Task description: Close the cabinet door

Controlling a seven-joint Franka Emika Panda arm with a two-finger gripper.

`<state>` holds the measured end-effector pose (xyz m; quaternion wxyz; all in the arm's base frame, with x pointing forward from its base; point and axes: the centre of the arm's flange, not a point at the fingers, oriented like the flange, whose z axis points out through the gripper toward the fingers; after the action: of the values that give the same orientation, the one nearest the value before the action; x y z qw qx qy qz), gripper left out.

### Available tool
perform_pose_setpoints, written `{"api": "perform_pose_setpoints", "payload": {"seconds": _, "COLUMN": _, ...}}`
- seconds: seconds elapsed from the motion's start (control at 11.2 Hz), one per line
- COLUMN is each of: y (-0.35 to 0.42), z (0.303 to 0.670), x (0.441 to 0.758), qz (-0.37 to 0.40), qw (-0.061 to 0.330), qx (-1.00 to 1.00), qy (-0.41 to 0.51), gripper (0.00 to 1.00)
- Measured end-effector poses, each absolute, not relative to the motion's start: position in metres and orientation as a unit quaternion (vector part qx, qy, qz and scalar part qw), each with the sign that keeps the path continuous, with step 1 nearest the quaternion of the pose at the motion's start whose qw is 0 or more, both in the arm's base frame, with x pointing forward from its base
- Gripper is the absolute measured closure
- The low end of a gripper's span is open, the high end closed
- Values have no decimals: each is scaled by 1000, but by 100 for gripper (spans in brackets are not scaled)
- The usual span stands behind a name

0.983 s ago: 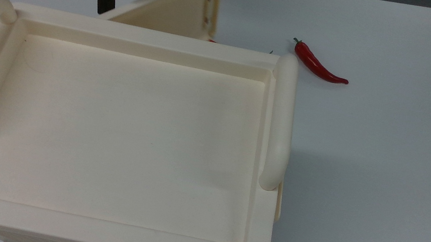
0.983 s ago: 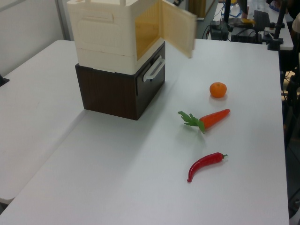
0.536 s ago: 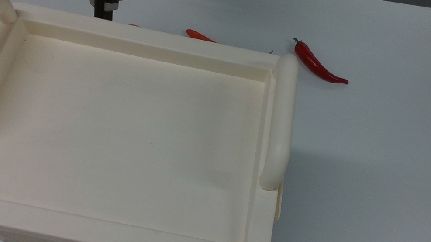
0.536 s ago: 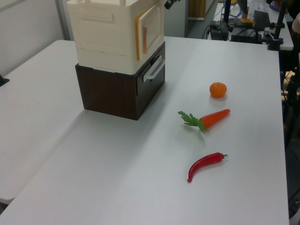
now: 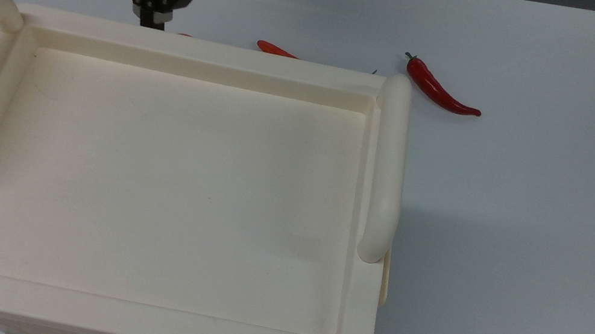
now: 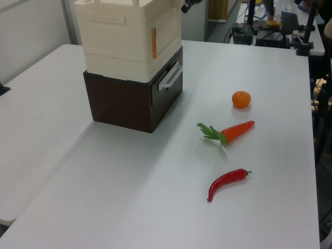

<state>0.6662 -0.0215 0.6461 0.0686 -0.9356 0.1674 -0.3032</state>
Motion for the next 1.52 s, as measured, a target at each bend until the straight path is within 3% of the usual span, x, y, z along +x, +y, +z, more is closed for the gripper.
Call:
{"api": "perform_pose_setpoints", "payload": {"seconds": 0.36, "y": 16, "z": 598, "x": 643, "qz": -161, "qw": -1, "qx": -985, "qy": 67, "gripper": 98}}
{"api": "perform_pose_setpoints", "payload": {"seconds": 0.72, "y": 19, "z": 595, "x": 599, "qz": -40, "qw": -20, "qx": -998, "qy": -42, "gripper": 98}}
{"api": "perform_pose_setpoints", "payload": {"seconds": 1.07, "y": 18, "z": 608, "x": 571, "qz": -9, "qw": -21, "qx": -998, "qy": -55, "gripper": 87}}
{"api": "perform_pose_setpoints", "payload": {"seconds": 1.52, "y": 12, "z": 611, "x": 566, "qz": -9, "qw": -36, "qx": -998, "qy": -54, "gripper": 16}}
